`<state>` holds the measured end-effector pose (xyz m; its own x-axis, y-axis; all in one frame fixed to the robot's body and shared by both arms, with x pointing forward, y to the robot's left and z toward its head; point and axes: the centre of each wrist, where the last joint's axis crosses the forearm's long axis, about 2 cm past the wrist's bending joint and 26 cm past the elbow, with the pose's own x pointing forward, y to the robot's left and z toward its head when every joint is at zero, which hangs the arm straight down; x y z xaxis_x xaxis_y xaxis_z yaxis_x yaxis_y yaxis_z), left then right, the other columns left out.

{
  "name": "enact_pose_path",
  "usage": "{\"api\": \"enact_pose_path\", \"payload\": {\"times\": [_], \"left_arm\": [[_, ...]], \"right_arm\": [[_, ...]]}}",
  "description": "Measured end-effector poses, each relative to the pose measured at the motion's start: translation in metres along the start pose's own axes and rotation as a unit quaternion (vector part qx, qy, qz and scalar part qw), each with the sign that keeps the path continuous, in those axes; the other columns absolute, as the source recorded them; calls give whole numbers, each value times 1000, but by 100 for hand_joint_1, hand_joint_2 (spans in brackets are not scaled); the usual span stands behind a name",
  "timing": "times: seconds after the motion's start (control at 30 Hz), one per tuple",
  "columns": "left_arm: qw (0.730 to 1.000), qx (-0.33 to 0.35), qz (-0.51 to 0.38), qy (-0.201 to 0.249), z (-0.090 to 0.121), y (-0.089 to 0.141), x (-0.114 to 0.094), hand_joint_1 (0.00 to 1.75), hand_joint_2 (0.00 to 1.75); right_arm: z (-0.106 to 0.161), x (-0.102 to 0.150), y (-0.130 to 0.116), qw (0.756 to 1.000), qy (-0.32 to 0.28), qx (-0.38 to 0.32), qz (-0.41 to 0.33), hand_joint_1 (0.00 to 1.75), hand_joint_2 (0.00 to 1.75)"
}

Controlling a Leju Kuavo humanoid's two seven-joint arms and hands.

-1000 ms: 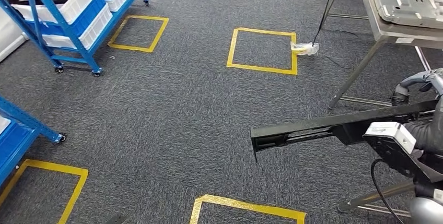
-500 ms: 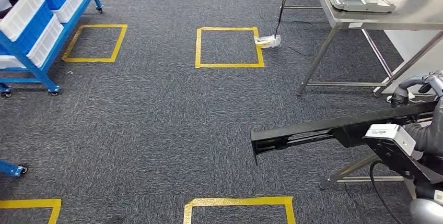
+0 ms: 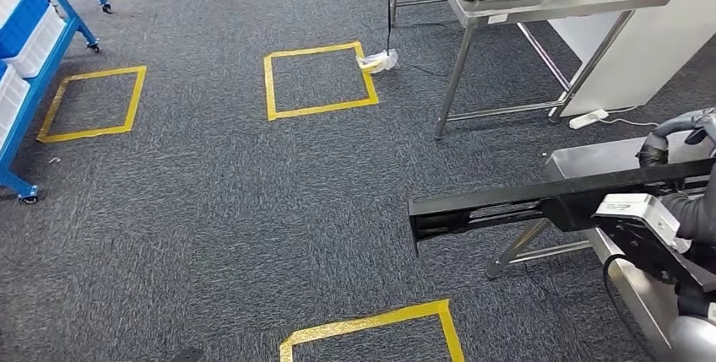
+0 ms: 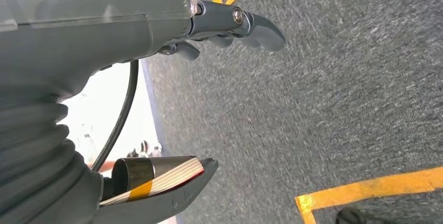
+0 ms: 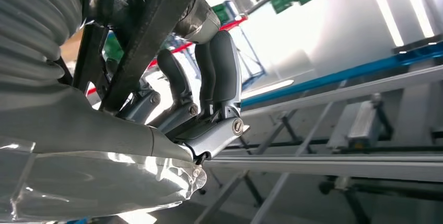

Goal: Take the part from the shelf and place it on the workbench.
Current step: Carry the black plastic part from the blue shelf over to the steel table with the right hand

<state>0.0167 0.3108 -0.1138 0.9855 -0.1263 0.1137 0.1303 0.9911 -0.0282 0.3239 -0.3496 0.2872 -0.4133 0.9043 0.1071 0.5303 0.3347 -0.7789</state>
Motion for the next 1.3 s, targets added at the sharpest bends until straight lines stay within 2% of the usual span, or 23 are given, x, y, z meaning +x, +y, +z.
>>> {"api": "enact_pose_path", "payload": {"times": [0.5, 1.3], "left_arm": [[1000, 3, 9, 17, 0, 0, -1, 0, 175], [999, -9, 23, 23, 0, -3, -1, 0, 175]], "right_arm": [[-15, -15, -16, 999, 28, -7, 36, 175, 175], [-14, -26, -20, 998, 43, -9, 44, 175, 175]]}}
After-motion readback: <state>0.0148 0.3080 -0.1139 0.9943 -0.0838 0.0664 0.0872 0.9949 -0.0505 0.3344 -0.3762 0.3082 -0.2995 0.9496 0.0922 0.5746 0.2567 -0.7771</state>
